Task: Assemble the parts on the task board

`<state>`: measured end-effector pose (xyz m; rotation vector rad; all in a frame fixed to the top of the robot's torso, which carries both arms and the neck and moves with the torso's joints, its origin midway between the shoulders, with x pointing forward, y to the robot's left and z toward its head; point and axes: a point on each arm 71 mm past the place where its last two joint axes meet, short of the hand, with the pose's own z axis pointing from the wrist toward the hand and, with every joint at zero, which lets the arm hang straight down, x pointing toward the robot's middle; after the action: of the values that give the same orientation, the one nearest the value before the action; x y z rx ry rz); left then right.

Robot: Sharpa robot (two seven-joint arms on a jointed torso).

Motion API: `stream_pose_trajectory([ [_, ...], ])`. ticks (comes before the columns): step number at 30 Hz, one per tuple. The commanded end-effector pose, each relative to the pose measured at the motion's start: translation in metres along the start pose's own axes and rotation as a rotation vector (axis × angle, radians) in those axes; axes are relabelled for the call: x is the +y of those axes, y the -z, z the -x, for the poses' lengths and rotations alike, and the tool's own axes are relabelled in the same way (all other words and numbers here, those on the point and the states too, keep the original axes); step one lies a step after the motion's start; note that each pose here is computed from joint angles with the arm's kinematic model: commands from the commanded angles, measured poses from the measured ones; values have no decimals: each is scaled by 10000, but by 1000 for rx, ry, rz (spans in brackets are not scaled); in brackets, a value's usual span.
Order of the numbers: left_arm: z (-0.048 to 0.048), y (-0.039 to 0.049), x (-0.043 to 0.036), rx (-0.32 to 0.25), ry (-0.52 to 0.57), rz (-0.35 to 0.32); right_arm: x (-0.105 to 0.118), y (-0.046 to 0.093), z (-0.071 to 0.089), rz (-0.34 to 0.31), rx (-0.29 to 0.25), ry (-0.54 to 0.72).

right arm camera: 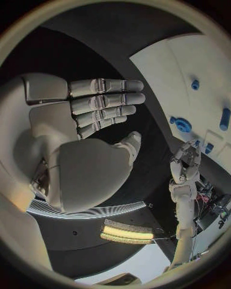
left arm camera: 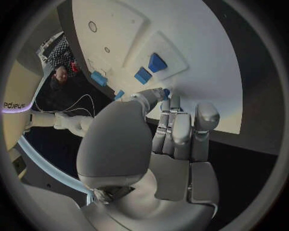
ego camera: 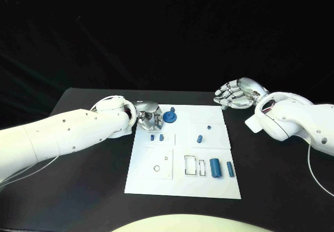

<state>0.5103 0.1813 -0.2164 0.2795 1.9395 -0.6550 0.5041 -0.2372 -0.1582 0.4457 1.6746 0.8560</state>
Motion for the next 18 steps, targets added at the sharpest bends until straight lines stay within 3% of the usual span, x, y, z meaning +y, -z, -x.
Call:
stream_pose_trajectory([
  [1,-44,-12,-4,27,4,2,10,1,-12,12,12,7],
  [18,-73,-17,0,40,21,5,10,3,-15,12,14,7],
])
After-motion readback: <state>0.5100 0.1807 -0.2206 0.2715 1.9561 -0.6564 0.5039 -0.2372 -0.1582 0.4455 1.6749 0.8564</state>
